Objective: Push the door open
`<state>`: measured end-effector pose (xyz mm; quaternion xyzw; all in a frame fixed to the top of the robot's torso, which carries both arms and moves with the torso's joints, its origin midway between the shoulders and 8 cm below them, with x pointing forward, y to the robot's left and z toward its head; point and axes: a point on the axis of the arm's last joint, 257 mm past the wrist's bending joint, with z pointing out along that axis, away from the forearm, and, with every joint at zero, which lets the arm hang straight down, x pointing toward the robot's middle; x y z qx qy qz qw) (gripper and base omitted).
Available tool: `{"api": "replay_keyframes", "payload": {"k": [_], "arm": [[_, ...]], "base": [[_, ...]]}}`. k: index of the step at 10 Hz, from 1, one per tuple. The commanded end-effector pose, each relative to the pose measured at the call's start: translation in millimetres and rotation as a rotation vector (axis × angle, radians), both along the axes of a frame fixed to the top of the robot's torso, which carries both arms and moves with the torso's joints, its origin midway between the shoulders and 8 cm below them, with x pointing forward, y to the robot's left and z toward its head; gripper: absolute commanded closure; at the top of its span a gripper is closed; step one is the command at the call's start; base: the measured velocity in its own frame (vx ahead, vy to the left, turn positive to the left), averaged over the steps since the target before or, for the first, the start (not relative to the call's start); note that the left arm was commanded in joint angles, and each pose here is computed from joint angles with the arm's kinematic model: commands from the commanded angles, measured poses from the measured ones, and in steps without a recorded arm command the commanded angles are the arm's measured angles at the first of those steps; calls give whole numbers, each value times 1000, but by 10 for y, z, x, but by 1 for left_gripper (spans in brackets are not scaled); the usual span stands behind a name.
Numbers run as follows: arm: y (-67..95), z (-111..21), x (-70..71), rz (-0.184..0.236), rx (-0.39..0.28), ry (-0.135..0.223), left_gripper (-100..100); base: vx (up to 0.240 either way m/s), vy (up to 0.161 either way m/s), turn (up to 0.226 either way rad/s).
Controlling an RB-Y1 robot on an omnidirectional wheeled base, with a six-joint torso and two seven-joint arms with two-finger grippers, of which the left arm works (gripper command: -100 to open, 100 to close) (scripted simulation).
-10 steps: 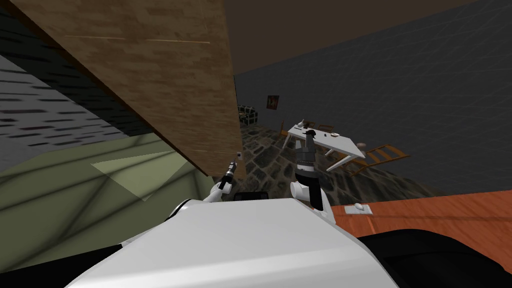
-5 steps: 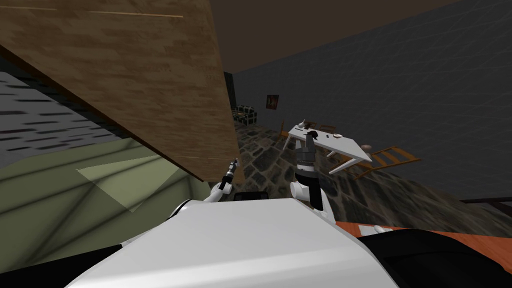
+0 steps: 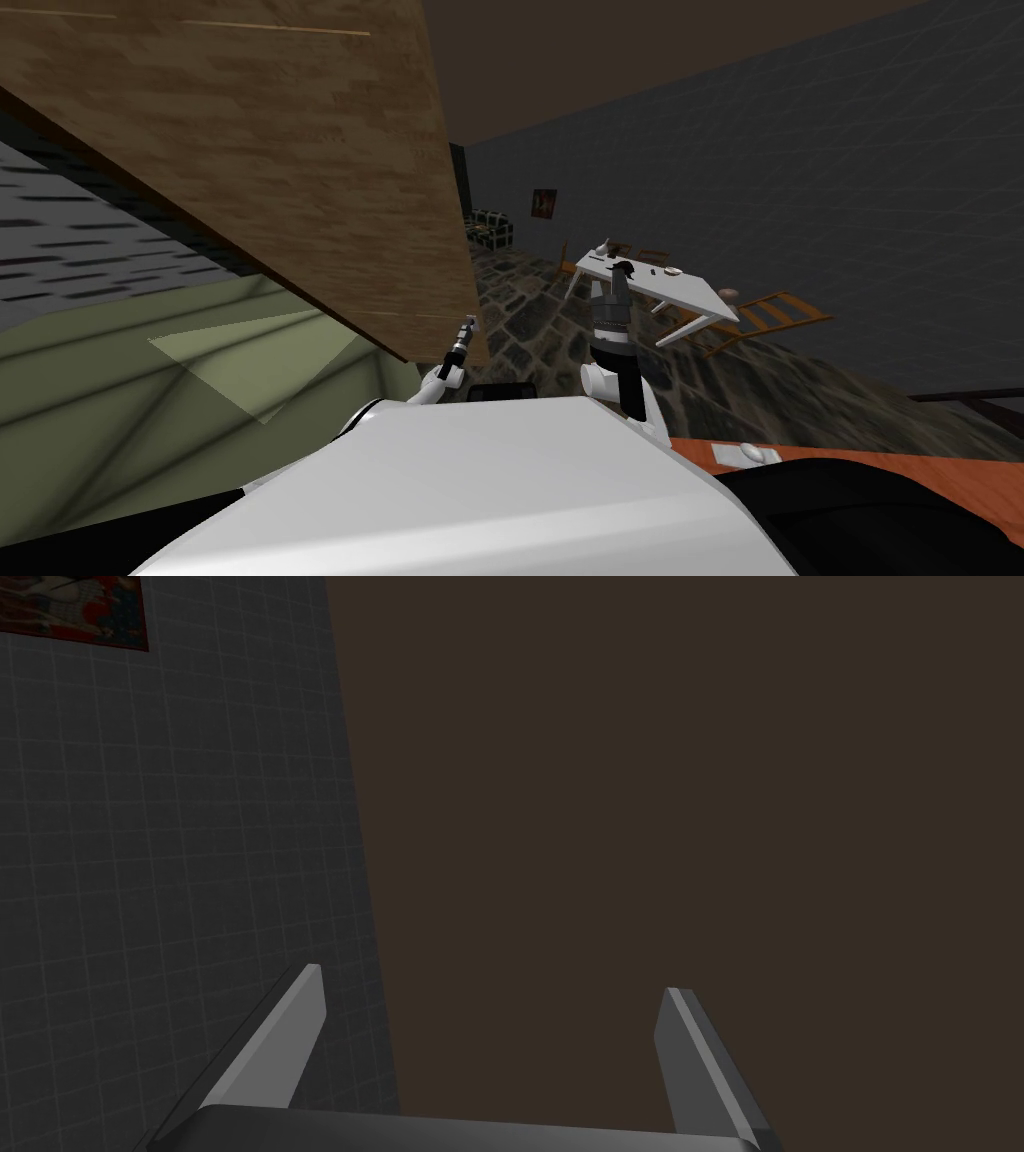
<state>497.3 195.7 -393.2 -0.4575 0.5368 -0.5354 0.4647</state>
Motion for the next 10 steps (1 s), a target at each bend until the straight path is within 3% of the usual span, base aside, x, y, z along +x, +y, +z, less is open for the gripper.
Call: {"api": "replay_keyframes", "payload": {"k": [1, 2, 5, 7, 9, 10], "arm": [[6, 18, 9, 1, -1, -5, 100], [116, -1, 11, 26, 2, 1, 100], [216, 2, 22, 50, 3, 1, 100], [408, 9, 39, 97, 3, 2, 100], [411, -10, 28, 98, 3, 7, 100], [485, 12, 44, 117, 2, 2, 100]], "base": [[0, 0, 0], [123, -58, 46], [160, -83, 45], [189, -112, 64], [96, -58, 26], [59, -30, 14]]}}
